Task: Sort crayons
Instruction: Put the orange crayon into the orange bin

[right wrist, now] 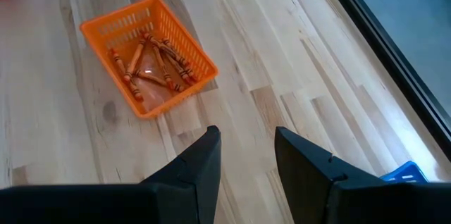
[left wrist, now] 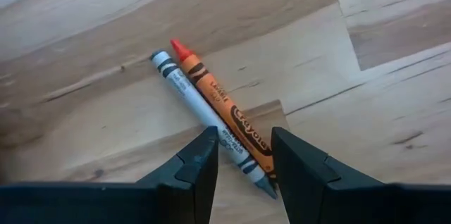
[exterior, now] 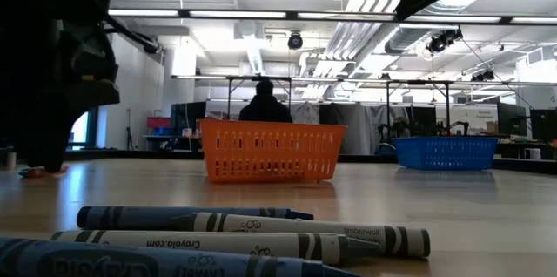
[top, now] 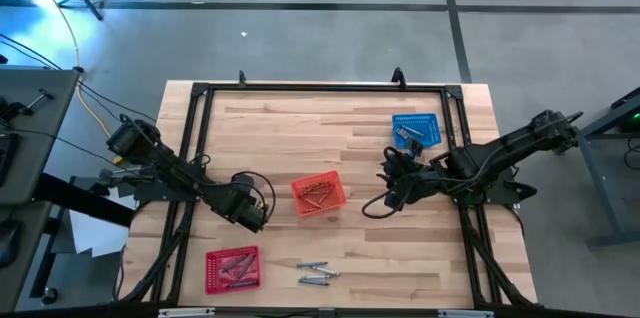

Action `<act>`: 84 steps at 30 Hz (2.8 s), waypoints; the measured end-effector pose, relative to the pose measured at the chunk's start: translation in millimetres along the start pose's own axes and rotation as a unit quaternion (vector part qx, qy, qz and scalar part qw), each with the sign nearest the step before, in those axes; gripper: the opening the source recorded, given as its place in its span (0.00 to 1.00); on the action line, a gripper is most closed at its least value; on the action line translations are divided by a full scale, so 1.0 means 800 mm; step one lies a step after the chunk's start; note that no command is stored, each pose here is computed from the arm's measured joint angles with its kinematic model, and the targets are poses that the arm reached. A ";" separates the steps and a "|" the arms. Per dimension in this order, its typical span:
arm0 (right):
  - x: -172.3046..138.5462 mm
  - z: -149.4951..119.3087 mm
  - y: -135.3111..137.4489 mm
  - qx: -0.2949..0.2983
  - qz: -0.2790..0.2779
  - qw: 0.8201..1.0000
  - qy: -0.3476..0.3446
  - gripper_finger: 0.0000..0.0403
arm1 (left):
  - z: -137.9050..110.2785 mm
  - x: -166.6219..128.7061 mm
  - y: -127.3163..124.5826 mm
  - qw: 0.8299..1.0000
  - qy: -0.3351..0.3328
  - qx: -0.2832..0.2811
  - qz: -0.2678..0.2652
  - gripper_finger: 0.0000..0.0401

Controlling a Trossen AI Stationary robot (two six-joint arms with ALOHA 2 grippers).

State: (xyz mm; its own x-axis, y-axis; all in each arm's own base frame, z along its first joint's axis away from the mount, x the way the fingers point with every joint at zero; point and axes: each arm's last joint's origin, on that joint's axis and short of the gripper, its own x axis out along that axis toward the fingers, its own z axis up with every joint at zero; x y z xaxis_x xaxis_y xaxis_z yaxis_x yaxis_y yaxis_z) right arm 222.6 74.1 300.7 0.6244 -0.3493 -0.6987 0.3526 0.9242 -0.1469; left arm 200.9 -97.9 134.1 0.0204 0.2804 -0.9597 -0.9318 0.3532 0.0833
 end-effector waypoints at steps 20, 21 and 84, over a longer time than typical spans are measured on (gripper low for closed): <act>0.000 0.001 0.000 0.001 0.000 1.000 -0.002 0.32 | 0.007 0.001 0.001 1.000 0.006 0.023 0.019 0.30; 0.000 0.001 0.001 0.003 0.001 1.000 -0.004 0.32 | 0.007 -0.002 0.001 0.999 0.003 0.027 0.023 0.30; 0.000 0.008 0.005 0.023 0.017 0.999 -0.029 0.32 | 0.109 0.013 0.022 0.964 0.032 0.239 0.114 0.30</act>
State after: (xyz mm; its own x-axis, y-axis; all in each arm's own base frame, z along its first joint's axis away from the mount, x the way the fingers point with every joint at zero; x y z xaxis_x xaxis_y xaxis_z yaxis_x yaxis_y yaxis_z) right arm 228.5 76.5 304.9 0.6759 -0.3275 -0.6602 0.3615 0.9280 -0.0903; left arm 216.3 -11.3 148.8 -0.2008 0.3489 -0.9154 -0.6365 0.6638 0.3927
